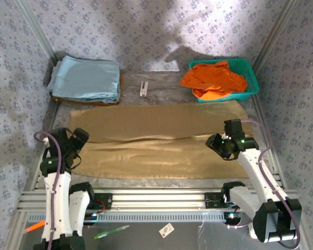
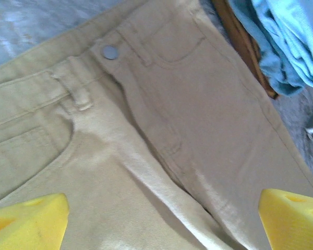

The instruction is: Fold and stack the trousers

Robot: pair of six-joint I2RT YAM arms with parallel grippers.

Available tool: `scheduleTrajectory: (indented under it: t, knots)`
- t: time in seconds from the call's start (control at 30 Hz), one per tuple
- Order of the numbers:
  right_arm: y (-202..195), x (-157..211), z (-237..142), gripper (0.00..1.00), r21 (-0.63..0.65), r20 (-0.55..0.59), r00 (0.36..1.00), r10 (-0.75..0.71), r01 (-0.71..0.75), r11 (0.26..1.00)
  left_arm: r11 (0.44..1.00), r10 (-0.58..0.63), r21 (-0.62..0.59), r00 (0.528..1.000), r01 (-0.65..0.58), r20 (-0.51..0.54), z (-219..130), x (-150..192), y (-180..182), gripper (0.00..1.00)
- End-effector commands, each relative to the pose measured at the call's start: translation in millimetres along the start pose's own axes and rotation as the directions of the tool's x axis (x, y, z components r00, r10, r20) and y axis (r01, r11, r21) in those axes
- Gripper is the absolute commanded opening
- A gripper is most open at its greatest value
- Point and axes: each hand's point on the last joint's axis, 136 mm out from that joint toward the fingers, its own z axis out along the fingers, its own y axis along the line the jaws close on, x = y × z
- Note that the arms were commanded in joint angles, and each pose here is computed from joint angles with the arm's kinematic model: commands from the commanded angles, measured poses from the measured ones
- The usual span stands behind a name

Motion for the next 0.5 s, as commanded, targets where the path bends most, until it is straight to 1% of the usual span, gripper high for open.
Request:
scheduleTrajectory:
  t: [0.0,0.13,0.23,0.27,0.3,0.37,0.47]
  knots:
    - [-4,0,4,0.45,0.02,0.029,1.0,-0.009,0.009,1.0,0.99,-0.07,-0.125,0.997,0.073,0.026,-2,0,27,0.94]
    - [-2,5,9,0.44,0.008,-0.009,0.999,-0.047,0.047,0.999,0.965,-0.12,-0.234,0.993,0.119,0.013,-1,2,45,0.94]
    - [1,5,15,0.44,-0.004,-0.034,0.997,-0.065,0.065,0.998,0.928,-0.177,-0.334,0.984,0.164,-0.008,1,9,62,0.94]
    - [3,6,17,0.44,-0.017,-0.046,0.997,-0.063,0.062,0.998,0.908,-0.198,-0.378,0.98,0.178,-0.013,2,12,70,0.95]
    - [5,5,19,0.44,-0.024,-0.054,0.994,-0.095,0.094,0.995,0.885,-0.221,-0.425,0.975,0.192,-0.018,3,16,78,0.96]
    - [8,3,22,0.44,-0.038,-0.061,0.993,-0.098,0.096,0.995,0.846,-0.256,-0.491,0.966,0.208,-0.032,6,23,91,0.99]
    - [18,4,29,0.44,-0.087,-0.086,0.991,-0.103,0.095,0.992,0.773,-0.305,-0.587,0.952,0.242,-0.009,7,25,110,0.98]
